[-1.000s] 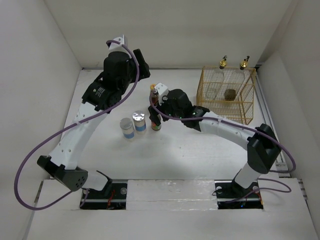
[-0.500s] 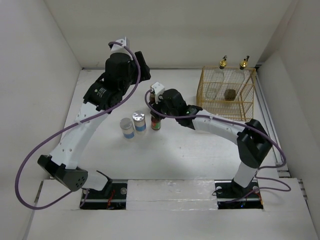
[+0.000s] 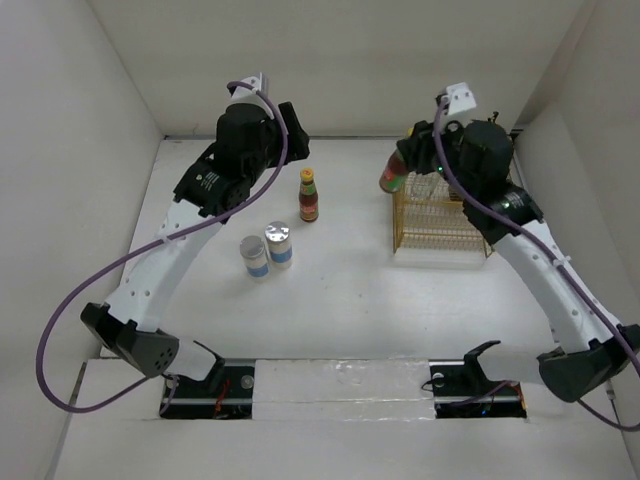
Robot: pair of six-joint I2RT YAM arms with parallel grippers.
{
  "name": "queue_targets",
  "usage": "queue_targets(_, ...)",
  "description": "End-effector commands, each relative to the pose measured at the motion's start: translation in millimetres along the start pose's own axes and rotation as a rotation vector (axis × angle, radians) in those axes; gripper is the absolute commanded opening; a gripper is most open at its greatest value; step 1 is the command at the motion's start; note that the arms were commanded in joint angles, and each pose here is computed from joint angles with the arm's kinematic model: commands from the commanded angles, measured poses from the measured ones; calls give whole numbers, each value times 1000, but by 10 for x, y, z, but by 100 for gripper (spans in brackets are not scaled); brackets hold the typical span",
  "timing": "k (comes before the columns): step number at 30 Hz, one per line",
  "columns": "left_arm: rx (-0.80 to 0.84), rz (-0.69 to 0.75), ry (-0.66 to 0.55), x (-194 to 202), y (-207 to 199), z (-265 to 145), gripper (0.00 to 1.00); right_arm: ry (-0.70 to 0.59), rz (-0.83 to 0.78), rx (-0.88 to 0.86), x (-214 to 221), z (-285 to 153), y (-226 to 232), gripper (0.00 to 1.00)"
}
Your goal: Organize the condiment bottles
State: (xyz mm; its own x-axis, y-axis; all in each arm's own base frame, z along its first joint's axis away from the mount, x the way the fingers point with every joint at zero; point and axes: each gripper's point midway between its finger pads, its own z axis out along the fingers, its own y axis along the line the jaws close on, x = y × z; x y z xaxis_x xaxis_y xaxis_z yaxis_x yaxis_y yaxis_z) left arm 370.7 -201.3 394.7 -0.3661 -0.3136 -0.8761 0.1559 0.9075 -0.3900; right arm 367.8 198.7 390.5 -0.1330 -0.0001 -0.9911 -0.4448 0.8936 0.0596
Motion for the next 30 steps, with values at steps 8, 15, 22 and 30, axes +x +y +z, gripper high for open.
queue_targets(8,78,-16,-7,-68,-194,114,67,-121,39,242,-574,-154,-1137,0)
queue_targets(15,73,-23,1,-32,-183,128,67,-138,41,314,-587,-107,-1528,0)
queue_targets(22,68,-21,11,27,-160,160,67,-61,59,350,-86,98,-1705,0)
queue_targets(30,72,-28,23,87,-158,186,67,64,75,390,635,296,-1754,0)
